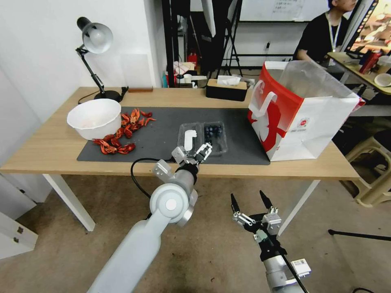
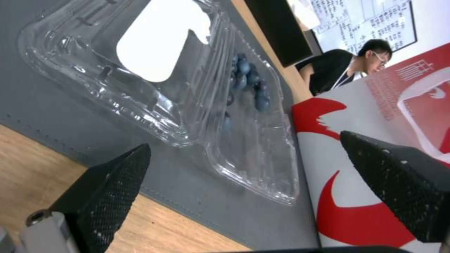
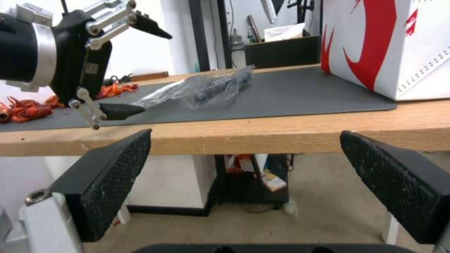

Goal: Close the takeout container lid, then place the container into the takeout bag.

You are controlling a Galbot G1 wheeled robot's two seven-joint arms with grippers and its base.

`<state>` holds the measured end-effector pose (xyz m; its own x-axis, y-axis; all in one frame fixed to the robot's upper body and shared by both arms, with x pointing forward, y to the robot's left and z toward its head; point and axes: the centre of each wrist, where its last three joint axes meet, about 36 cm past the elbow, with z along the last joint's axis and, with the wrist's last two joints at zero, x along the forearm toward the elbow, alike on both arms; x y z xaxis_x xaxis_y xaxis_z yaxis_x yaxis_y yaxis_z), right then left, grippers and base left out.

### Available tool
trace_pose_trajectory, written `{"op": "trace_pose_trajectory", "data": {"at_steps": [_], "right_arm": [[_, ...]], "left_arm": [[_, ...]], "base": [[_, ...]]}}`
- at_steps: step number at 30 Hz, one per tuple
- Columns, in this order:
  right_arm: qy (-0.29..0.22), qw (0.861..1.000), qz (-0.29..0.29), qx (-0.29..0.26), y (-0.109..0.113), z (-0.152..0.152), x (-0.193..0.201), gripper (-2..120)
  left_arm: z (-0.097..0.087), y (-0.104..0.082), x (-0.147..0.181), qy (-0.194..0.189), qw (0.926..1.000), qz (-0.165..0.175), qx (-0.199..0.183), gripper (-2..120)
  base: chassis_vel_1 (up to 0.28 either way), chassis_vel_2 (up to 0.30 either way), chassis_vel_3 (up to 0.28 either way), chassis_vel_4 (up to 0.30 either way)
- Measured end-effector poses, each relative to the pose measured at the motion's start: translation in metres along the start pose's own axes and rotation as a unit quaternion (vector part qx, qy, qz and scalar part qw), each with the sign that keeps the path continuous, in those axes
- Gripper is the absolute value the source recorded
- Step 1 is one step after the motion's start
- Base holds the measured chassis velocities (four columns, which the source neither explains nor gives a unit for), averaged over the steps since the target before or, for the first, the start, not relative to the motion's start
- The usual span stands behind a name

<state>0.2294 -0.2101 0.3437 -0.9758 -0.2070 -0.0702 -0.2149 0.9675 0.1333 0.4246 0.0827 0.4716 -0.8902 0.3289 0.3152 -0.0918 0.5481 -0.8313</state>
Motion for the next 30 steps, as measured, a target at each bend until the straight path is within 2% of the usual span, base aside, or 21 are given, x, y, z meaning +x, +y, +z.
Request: {"op": "trace_pose_trajectory", "data": {"at_steps": [30], "right_arm": [[0.003,1.0,0.003,0.004,-0.001,0.003,0.002,100]], "left_arm": [[-0.003,0.004,-0.02,-0.008,0.9996,-0.02,0.016,100]], "base": [[0.0,0.0,0.0,0.0]]}}
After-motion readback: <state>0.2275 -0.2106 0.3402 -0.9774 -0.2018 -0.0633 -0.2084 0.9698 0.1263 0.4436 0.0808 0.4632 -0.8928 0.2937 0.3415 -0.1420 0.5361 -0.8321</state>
